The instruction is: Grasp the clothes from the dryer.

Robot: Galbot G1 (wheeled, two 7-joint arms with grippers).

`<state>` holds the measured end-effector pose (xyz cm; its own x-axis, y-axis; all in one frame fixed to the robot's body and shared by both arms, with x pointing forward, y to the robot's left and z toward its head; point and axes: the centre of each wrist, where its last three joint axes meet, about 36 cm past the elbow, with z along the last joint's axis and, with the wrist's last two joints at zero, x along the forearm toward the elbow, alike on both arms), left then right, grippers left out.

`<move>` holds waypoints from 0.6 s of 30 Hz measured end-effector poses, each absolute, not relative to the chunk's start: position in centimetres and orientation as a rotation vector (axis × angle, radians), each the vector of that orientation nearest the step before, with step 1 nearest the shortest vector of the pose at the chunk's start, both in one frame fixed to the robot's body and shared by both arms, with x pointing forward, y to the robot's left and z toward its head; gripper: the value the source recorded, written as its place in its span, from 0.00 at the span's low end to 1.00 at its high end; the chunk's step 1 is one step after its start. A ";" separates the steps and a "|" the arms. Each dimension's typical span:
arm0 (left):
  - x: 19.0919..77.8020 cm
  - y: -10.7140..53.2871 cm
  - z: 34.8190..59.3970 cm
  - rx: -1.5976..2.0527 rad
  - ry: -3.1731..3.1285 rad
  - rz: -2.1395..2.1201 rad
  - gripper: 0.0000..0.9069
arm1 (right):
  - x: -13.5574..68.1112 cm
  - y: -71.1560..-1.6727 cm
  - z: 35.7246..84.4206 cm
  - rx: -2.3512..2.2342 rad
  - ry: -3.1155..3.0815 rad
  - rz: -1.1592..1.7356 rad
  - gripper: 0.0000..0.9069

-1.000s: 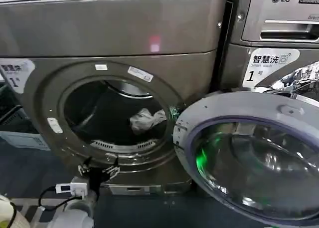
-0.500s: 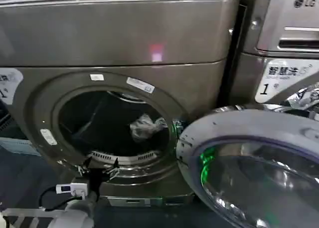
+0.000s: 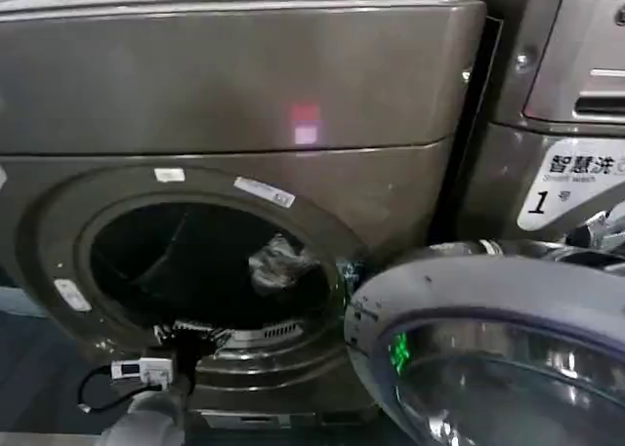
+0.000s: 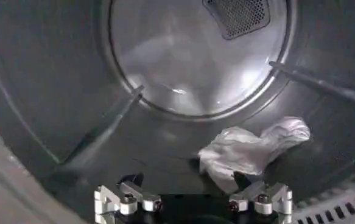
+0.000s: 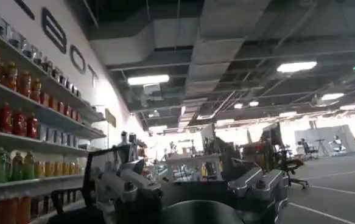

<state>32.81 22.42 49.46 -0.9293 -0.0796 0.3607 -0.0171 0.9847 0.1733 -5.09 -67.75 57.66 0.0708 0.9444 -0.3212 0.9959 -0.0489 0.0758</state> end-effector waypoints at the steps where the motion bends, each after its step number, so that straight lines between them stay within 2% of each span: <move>1: 32.9 22.4 49.4 0.071 -2.756 -0.236 1.00 | -5.1 -67.8 57.6 2.076 1.951 -0.270 1.00; 18: 37.7 21.5 48.9 0.048 -2.785 -0.220 1.00 | -5.1 -67.9 57.7 2.080 1.947 -0.306 1.00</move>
